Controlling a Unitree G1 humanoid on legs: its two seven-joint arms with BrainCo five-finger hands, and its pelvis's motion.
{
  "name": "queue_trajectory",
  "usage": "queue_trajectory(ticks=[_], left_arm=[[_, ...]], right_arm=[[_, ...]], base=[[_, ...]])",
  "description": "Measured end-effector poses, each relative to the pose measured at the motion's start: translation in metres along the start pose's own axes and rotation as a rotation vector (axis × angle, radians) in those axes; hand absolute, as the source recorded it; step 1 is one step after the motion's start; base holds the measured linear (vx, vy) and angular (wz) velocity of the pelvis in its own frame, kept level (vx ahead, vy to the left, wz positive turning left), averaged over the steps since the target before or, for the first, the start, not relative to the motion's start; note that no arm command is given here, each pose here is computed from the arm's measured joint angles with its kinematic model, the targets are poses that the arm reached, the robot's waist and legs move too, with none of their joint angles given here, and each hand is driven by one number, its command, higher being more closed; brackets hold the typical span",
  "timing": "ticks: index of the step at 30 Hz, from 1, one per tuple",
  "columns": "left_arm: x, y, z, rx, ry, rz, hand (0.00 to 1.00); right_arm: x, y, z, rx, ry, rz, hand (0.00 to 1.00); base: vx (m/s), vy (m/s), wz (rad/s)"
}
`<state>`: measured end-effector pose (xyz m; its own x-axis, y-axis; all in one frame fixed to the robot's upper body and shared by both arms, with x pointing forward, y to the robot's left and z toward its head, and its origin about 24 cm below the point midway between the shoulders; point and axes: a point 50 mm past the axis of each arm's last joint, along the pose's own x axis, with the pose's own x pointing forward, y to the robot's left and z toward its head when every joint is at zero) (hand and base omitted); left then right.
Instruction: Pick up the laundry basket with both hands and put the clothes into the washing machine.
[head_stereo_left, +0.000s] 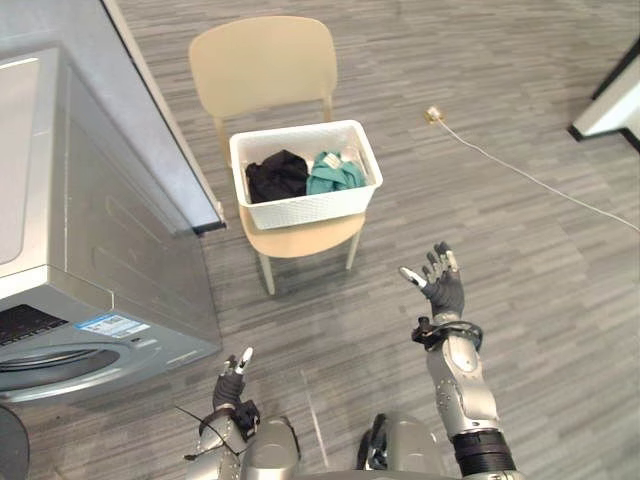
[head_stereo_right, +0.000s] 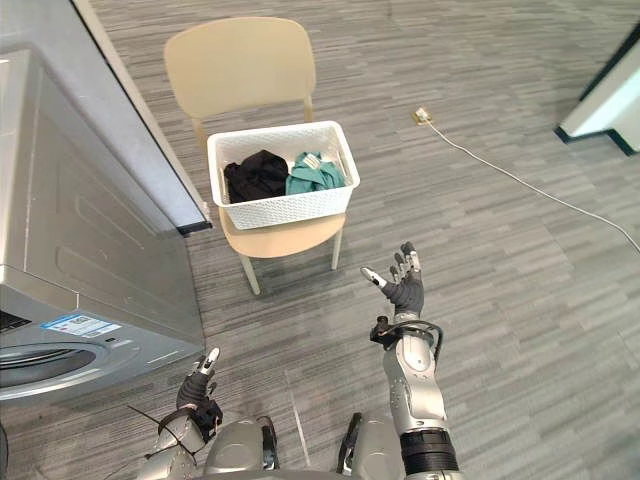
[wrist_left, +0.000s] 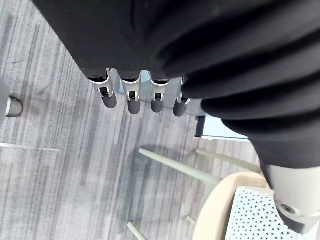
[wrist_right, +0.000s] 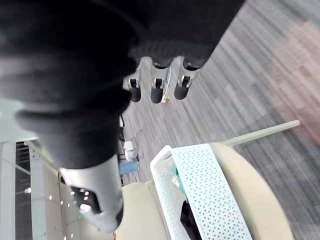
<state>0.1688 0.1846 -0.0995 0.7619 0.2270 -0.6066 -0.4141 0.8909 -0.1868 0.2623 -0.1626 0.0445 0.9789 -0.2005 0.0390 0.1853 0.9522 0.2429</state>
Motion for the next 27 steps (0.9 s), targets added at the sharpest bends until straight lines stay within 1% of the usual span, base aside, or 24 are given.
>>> queue_trajectory(ticks=[3, 5, 7, 9, 11, 15, 19, 22, 25, 27], left_arm=[[0.002, -0.009, -0.002, 0.040, 0.011, -0.035, 0.00], [0.001, 0.000, -0.009, 0.075, 0.040, -0.012, 0.00], [-0.002, 0.000, -0.018, 0.059, 0.072, -0.001, 0.00], [-0.009, -0.002, -0.029, 0.038, 0.104, 0.000, 0.00], [-0.010, -0.002, -0.032, 0.015, 0.110, 0.009, 0.00], [-0.011, 0.003, -0.033, -0.005, 0.113, 0.030, 0.00], [-0.009, 0.000, -0.025, -0.005, 0.079, 0.019, 0.00], [-0.008, -0.002, -0.024, 0.001, 0.076, 0.005, 0.00], [-0.009, 0.003, -0.026, 0.017, 0.082, 0.004, 0.00], [-0.009, 0.009, -0.025, 0.039, 0.082, 0.009, 0.00]], right_arm=[[0.004, -0.014, 0.014, -0.089, -0.057, -0.032, 0.00], [0.004, -0.014, 0.013, -0.114, -0.059, -0.052, 0.00], [0.008, -0.015, 0.020, -0.144, -0.078, -0.041, 0.00], [0.009, -0.012, 0.034, -0.136, -0.137, -0.034, 0.00], [0.006, -0.011, 0.042, -0.132, -0.175, -0.026, 0.00], [0.001, -0.012, 0.036, -0.196, -0.158, -0.036, 0.00], [0.008, -0.013, 0.047, -0.272, -0.214, -0.050, 0.00], [0.016, -0.016, 0.056, -0.342, -0.251, -0.057, 0.00], [0.036, -0.013, 0.060, -0.445, -0.251, -0.040, 0.00], [0.055, -0.001, 0.065, -0.522, -0.259, 0.002, 0.00]], base=[[0.29, -0.312, 1.03], [0.38, -0.451, 0.86], [0.31, -0.490, 0.50], [0.17, -0.379, 0.17], [0.17, -0.327, 0.33], [0.17, -0.282, 0.67], [0.13, -0.054, 0.47], [0.08, 0.106, 0.42], [0.09, 0.191, 0.05], [0.04, 0.187, 0.04]])
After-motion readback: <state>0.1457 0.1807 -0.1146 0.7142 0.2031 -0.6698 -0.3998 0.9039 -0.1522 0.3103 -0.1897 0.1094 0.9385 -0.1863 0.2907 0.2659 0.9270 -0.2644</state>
